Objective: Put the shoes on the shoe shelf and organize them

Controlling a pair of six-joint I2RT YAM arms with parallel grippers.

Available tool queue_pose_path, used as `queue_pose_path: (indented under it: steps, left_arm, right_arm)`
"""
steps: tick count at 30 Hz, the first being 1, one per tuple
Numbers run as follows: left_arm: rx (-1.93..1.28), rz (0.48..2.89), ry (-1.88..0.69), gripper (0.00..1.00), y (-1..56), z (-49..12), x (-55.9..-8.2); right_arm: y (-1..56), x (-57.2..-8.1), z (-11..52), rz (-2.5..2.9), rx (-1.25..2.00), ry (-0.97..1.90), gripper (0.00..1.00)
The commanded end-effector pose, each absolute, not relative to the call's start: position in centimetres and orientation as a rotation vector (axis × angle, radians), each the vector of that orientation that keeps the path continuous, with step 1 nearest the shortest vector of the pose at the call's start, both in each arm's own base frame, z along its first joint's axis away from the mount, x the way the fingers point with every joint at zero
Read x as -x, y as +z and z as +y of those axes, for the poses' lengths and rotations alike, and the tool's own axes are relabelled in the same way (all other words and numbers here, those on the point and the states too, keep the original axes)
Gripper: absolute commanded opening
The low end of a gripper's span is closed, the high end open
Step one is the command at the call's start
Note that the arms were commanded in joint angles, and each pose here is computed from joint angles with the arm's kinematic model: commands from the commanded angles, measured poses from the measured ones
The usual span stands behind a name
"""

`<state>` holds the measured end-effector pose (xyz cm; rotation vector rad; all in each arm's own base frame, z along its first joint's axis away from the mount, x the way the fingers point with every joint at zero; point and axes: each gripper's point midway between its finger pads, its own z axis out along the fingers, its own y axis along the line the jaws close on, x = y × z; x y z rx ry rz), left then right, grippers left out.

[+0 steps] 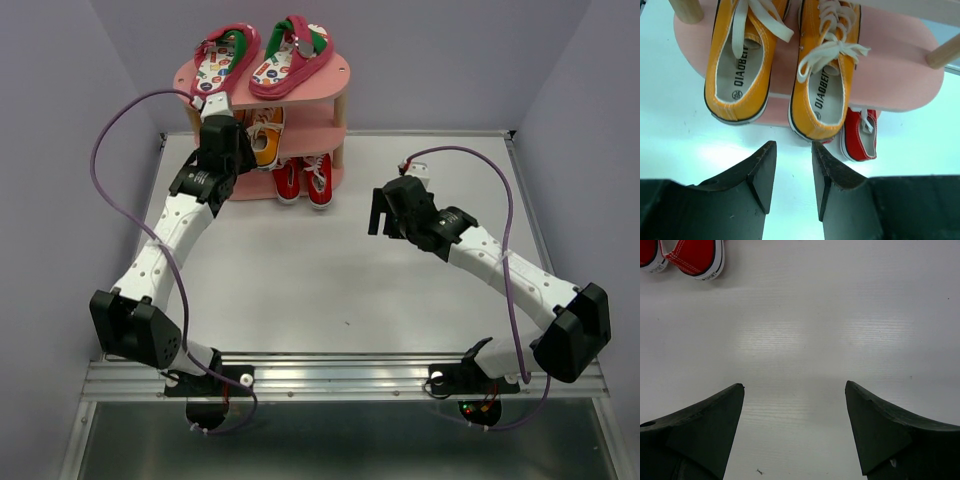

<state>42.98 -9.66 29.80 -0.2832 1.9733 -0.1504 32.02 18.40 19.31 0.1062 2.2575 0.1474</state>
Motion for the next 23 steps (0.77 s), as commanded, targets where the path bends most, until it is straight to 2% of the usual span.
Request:
queue_pose_path:
  steps: [1,4,5,6,10,15,23]
  left_arm:
    - [0.238,1.82,-0.235,0.45,34.4,-10.5,-41.0]
    - [0.17,1.79,-0.275,0.46,34.5,-11.4,-38.2]
    - [0.132,1.815,-0.278,0.46,32.8,-11.8,-37.1]
    - [0.109,1.766,-0.317,0.46,34.1,-11.9,-35.5]
    - [0.03,1.73,-0.381,0.46,33.5,-11.7,-31.1]
    - [0.036,1.682,-0.43,0.53,33.6,-10.2,-26.5]
    - [0.079,1.712,-0.458,0.54,32.7,-9.7,-25.0]
  right_arm:
    - [19.9,-32.3,18.7,2.242,-0.122,0.166,0.88]
    - [19.8,-32.4,18.1,2.229,-0.142,0.14,0.93]
    - [19.7,-32.3,17.9,2.226,-0.159,0.133,1.0]
    - [19.8,-32.4,17.4,2.213,-0.178,0.109,1.0]
    - [19.6,-32.5,16.5,2.193,-0.229,0.066,1.0]
    - [18.9,-32.7,16.2,2.198,-0.233,0.023,1.0]
    - [18.1,-32.5,15.9,2.207,-0.258,0.011,1.0]
